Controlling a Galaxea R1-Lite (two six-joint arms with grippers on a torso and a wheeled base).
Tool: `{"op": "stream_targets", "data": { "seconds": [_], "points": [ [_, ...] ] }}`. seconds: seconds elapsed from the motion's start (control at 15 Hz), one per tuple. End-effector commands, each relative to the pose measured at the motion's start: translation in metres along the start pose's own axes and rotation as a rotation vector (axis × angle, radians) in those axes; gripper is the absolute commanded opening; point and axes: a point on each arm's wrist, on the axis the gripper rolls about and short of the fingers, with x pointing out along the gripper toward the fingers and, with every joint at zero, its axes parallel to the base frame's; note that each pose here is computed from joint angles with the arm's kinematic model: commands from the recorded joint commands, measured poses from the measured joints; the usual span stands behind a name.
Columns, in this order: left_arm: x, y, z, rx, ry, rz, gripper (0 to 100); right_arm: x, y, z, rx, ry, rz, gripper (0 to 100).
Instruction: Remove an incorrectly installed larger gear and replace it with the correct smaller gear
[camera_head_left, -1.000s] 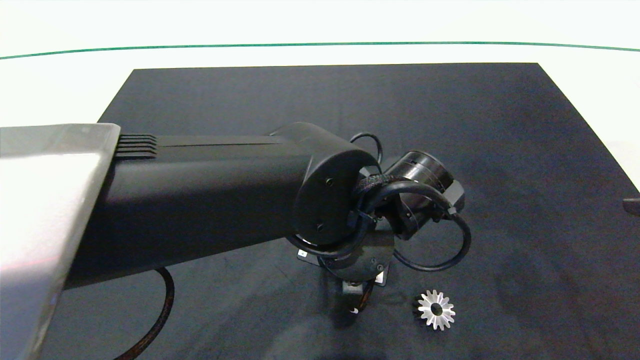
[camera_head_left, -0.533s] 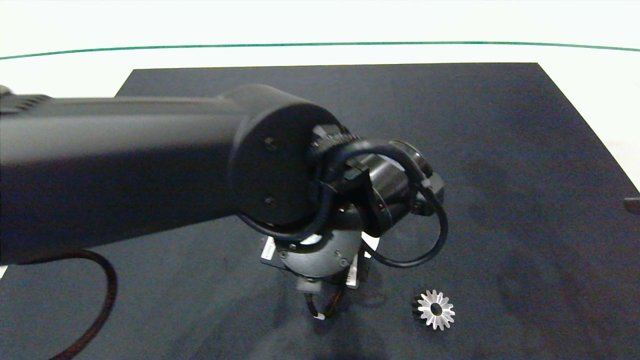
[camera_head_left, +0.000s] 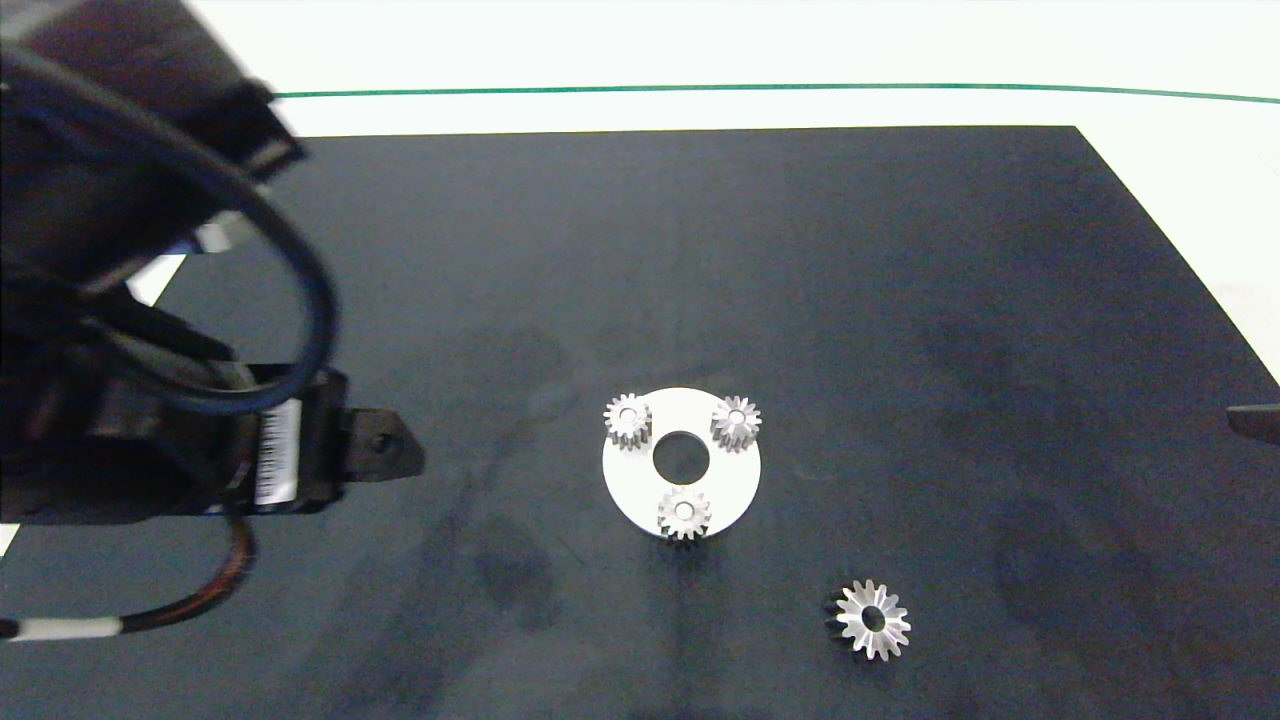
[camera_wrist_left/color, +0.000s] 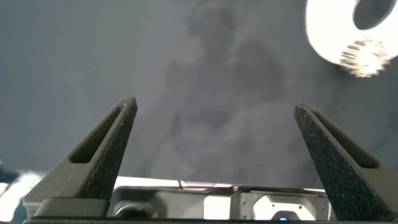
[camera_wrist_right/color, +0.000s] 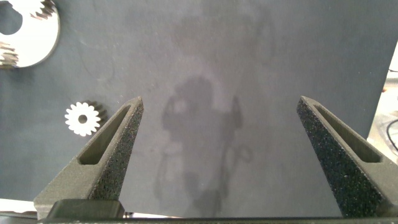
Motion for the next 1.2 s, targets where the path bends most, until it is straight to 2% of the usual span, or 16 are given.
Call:
{"op": "stream_targets", "data": {
  "seconds": [0.07, 0.2, 0.33, 0.6, 1.2],
  "points": [
    [-0.037, 0.083, -0.016, -0.148, -0.101, 0.066, 100, 0.005, 0.000, -0.003, -0.018, 0.026, -0.009, 100],
    [-0.048, 0.102, -0.013, -0.155, -0.174, 0.129, 100, 0.008, 0.001, -0.005, -0.025, 0.037, -0.012, 100],
    [-0.052, 0.104, -0.008, -0.175, -0.237, 0.111, 100, 0.013, 0.002, -0.004, -0.032, 0.052, -0.014, 100],
    [-0.060, 0.111, -0.013, -0.176, -0.263, 0.102, 100, 0.022, 0.002, -0.001, -0.022, 0.061, -0.030, 100],
    [-0.070, 0.118, -0.020, -0.163, -0.294, 0.088, 100, 0.029, 0.003, 0.001, -0.009, 0.008, -0.033, 100]
  ]
}}
